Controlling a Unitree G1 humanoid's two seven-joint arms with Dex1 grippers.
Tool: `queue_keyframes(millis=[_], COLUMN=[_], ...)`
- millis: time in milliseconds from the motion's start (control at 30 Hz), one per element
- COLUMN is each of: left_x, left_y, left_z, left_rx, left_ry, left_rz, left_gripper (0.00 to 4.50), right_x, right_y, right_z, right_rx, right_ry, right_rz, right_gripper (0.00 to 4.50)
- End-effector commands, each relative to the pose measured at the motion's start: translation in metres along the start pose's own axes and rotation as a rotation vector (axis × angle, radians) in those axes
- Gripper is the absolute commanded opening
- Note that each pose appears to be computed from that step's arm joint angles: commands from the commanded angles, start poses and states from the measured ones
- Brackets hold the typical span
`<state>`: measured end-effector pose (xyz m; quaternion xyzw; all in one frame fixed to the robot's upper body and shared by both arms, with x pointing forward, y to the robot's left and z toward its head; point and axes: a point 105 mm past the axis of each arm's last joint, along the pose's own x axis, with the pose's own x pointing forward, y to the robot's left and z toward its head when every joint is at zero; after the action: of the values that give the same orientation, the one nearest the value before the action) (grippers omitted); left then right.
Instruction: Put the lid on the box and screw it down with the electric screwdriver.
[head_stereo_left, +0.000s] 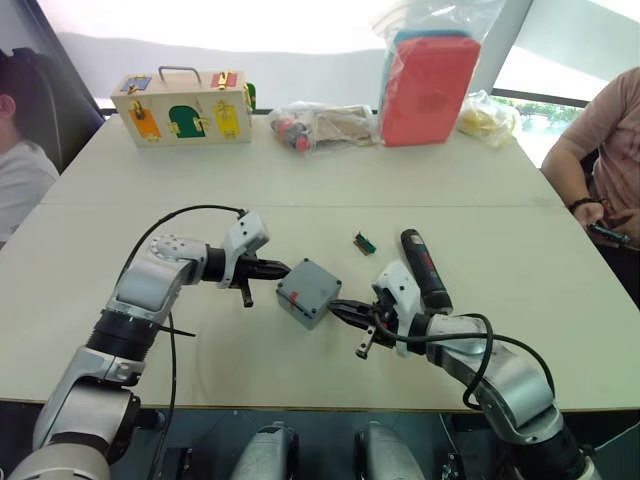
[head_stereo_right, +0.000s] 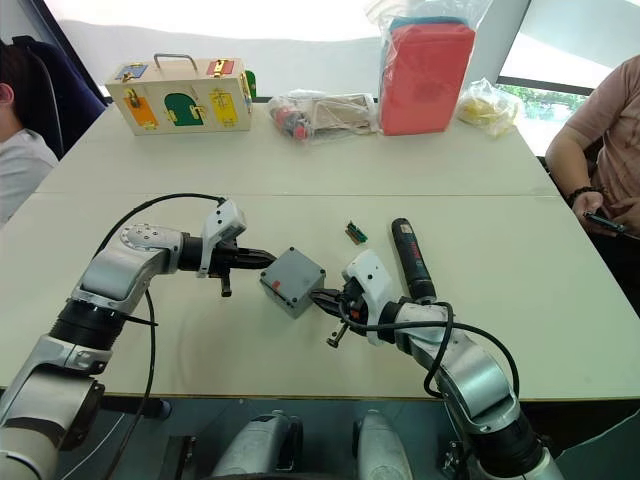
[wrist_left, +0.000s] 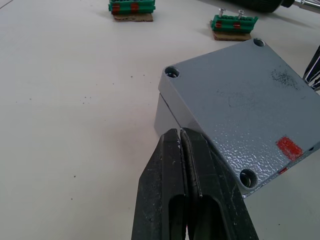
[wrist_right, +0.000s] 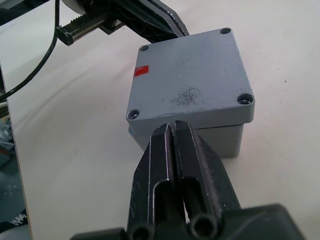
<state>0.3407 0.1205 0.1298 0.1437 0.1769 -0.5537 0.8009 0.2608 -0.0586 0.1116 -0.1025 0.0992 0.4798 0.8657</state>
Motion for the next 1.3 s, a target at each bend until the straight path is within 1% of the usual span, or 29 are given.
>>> queue_keyframes(millis=[33, 367, 667, 833, 1067, 1300], left_x=[-0.0036, -0.0041, -0.0108, -0.0118, -0.0098, -0.0048], left_y=[0.0011, -0.0008, -0.0049, -0.0076, -0.0016, 0.0001], left_z=[0.0079, 0.0093, 0.0025, 0.0026, 0.005, 0.0059], left_rx=[0.034, 0.031, 0.021, 0.019, 0.042, 0.058], left_ry=[-0.018, -0.03, -0.01, -0.006, -0.009, -0.008], left_rz=[0.011, 0.003, -0.003, -0.005, 0.037, 0.045], left_gripper=[0.0, 0.0, 0.0, 0.0, 0.0, 0.0], right_x=[0.0029, 0.0061, 0.0055, 0.0047, 0.005, 0.0045], right_y=[0.0036, 0.0045, 0.0042, 0.0046, 0.0048, -0.0003], right_z=[0.0116, 0.0101, 0.0092, 0.008, 0.0082, 0.0076], right_rx=[-0.023, -0.022, -0.028, -0.031, -0.033, -0.039], right_ry=[-0.048, -0.045, -0.041, -0.036, -0.037, -0.036], right_rz=[0.013, 0.024, 0.027, 0.032, 0.038, 0.014], right_gripper=[0.04, 0.04, 0.04, 0.04, 0.04, 0.04])
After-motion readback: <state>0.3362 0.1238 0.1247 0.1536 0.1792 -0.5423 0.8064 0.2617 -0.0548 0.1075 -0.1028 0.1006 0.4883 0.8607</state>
